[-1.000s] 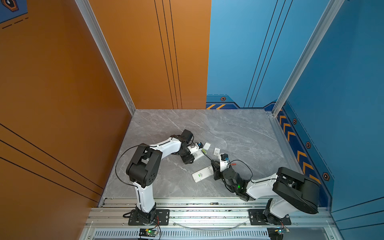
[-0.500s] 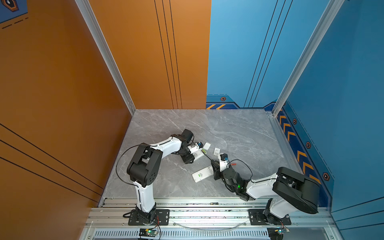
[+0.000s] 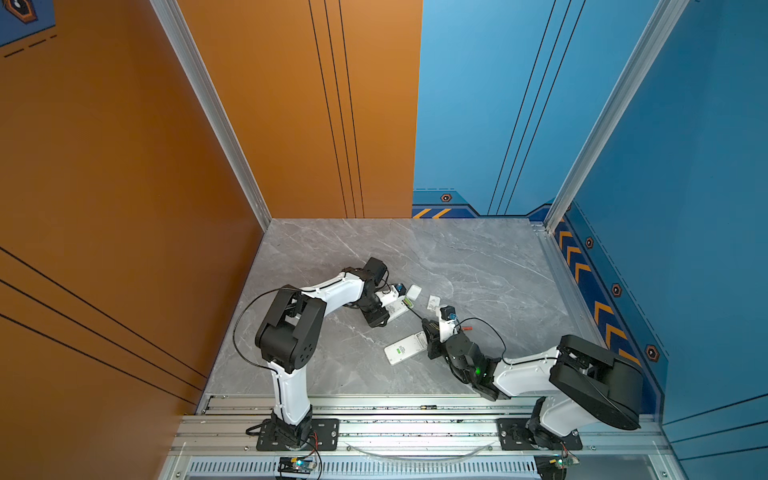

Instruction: Unload the batteries from the remote control

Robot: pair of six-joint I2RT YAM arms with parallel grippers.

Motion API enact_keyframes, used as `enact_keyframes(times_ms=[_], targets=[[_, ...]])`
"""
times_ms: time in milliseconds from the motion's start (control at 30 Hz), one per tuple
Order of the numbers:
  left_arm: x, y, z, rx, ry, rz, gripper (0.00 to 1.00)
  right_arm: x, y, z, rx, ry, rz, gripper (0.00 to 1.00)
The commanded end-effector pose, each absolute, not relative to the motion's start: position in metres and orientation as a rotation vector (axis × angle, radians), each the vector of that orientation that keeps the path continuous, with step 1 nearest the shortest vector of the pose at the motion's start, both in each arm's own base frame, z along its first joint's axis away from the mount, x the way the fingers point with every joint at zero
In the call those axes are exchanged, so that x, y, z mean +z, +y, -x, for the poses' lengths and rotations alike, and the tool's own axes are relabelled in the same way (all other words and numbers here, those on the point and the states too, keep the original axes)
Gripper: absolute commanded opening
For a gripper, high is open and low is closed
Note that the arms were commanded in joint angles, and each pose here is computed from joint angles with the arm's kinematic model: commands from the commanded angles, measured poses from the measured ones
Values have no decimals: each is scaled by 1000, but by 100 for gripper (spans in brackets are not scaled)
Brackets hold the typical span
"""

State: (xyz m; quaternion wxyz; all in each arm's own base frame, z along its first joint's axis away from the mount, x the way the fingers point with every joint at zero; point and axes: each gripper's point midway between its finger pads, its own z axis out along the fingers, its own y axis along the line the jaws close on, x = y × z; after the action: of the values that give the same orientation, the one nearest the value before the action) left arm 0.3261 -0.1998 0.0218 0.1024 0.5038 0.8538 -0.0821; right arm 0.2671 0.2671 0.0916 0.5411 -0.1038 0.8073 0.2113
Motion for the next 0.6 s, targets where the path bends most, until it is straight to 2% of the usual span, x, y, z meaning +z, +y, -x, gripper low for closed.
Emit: enact_keyframes(times_ms=[0, 567], targets=[[-8, -214, -273, -469, 2576, -1678, 0, 134, 281, -277, 595, 1810, 201, 0], [-10, -212, -278, -424, 2593, -1665, 0, 125, 265, -275, 539, 1869, 190, 0]])
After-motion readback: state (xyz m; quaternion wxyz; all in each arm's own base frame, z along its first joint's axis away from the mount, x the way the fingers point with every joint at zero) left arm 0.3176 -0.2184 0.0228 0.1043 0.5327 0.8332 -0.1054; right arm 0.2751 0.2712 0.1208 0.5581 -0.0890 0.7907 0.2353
